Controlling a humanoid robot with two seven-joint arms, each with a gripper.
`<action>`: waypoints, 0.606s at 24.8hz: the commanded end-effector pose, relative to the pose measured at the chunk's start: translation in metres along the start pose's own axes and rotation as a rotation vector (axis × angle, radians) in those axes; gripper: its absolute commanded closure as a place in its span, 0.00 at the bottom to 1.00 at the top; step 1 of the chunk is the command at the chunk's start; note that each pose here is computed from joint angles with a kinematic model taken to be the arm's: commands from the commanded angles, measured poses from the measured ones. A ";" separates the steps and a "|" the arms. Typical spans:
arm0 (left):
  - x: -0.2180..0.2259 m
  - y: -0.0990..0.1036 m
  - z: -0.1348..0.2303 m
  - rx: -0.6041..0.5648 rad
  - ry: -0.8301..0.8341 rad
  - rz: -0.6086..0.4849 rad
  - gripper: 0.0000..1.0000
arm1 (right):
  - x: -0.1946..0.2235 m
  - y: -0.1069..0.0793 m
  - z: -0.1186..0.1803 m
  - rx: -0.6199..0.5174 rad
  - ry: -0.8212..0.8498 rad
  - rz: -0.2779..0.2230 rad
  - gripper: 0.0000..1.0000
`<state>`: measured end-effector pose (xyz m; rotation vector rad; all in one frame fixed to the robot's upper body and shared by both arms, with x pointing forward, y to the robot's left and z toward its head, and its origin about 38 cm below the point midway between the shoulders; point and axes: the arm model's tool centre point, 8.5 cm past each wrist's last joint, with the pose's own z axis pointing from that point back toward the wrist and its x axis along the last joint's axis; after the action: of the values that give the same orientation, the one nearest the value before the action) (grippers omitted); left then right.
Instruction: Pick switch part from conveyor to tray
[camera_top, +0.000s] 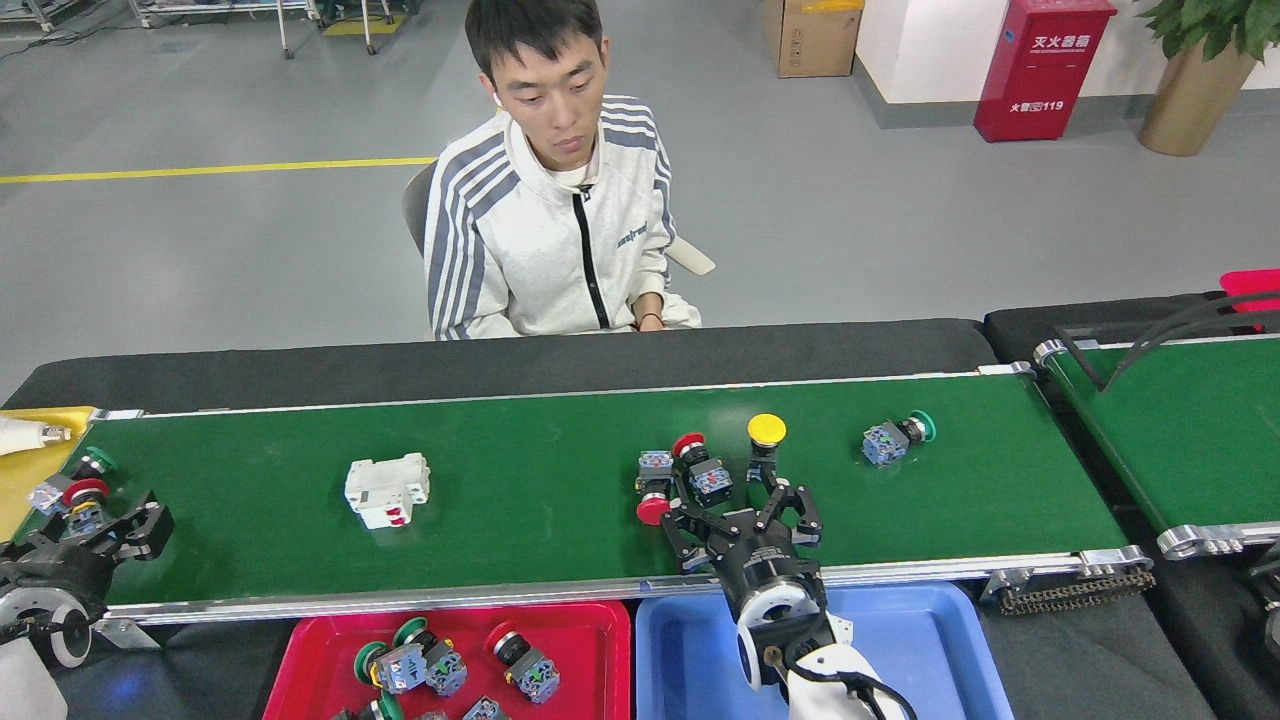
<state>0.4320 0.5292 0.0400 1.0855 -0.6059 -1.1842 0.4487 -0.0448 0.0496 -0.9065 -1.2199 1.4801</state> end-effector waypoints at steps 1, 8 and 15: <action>-0.005 0.017 -0.003 0.051 0.018 0.001 0.60 | 0.010 -0.010 -0.009 -0.010 -0.029 0.009 0.09; 0.016 0.006 -0.004 0.038 -0.042 -0.019 0.80 | 0.020 -0.002 -0.014 0.026 -0.065 0.067 0.90; 0.073 0.018 0.031 0.214 -0.496 -0.089 0.80 | 0.029 -0.007 0.002 -0.026 -0.089 0.047 0.98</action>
<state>0.4343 0.4605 0.0386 1.0278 -0.9592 -1.4302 0.4399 -0.0186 0.0455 -0.8819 -1.2581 1.5794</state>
